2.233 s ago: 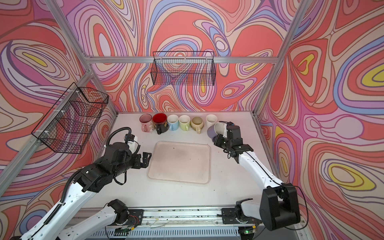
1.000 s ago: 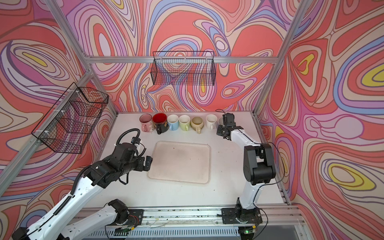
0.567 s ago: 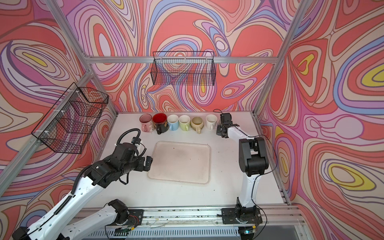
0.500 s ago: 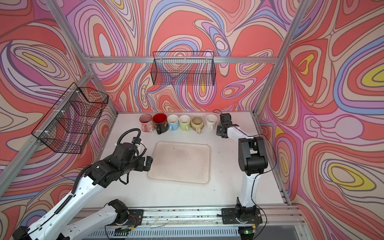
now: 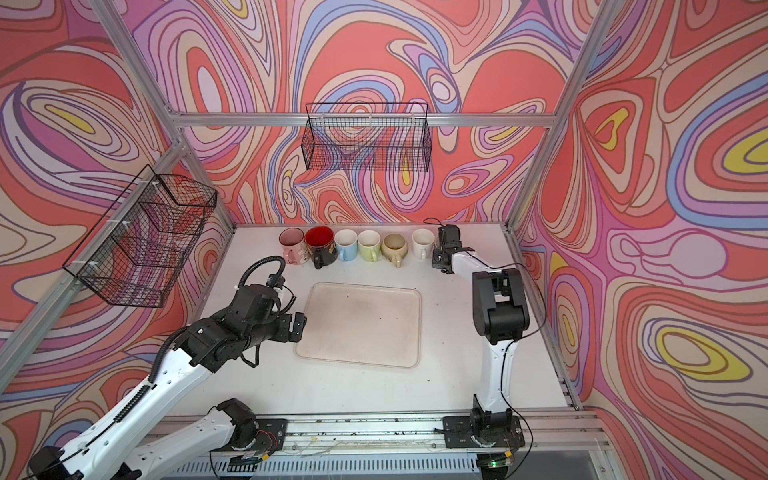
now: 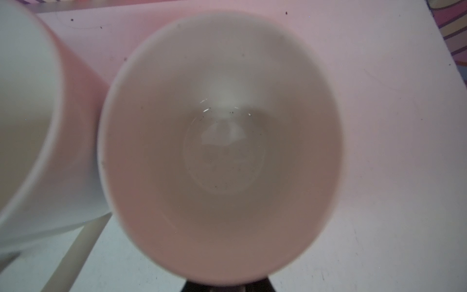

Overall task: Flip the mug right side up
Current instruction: 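Lower the lavender mug upright beside the white mug with the right gripper, then open the right gripper and pull it back from the lavender mug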

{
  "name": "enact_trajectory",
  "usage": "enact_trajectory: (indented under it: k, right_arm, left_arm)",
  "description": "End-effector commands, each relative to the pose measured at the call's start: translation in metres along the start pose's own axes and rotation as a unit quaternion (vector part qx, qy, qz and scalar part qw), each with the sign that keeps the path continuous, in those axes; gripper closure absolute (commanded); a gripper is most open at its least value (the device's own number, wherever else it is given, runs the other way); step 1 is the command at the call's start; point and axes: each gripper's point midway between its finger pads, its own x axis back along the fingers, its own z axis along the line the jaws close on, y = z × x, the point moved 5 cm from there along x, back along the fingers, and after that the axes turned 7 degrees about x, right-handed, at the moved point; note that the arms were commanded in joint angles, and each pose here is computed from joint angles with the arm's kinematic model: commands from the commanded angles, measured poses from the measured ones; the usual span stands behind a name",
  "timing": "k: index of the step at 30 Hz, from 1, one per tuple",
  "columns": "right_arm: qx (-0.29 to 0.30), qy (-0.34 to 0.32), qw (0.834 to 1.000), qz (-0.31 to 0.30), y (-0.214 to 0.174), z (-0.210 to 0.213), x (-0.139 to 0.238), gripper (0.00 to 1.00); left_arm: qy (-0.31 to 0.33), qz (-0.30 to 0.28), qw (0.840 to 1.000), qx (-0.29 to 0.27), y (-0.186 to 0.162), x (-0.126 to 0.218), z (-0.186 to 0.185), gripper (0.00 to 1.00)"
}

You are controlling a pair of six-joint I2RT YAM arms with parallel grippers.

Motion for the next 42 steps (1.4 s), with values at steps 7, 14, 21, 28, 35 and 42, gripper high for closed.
enact_trajectory:
  k: [7, 14, 21, 28, 35, 42]
  right_arm:
    - [-0.002, -0.002, 1.000, -0.008, 0.007, -0.001, -0.013, 0.96]
    - [-0.004, -0.002, 1.000, -0.002, 0.001, -0.001, -0.014, 0.79]
    - [-0.005, -0.006, 1.000, -0.001, -0.001, -0.002, -0.010, 0.64]
    - [-0.010, -0.009, 1.000, -0.014, 0.007, -0.005, 0.004, 0.60]
    - [-0.018, -0.013, 0.999, -0.040, 0.018, -0.012, 0.036, 0.57]
    - [-0.035, -0.009, 0.996, -0.077, 0.024, -0.021, 0.087, 0.53]
  left_arm:
    - [0.018, 0.012, 1.000, -0.008, -0.005, -0.004, 0.006, 0.00]
    - [0.017, 0.012, 1.000, -0.008, -0.005, -0.004, 0.005, 0.00]
    - [0.018, 0.014, 1.000, -0.008, -0.005, -0.005, 0.006, 0.00]
    - [0.020, 0.014, 1.000, -0.009, -0.005, -0.005, 0.006, 0.00]
    - [0.022, 0.008, 1.000, -0.007, -0.004, -0.003, 0.007, 0.00]
    - [0.029, -0.005, 1.000, -0.005, -0.003, 0.001, 0.011, 0.00]
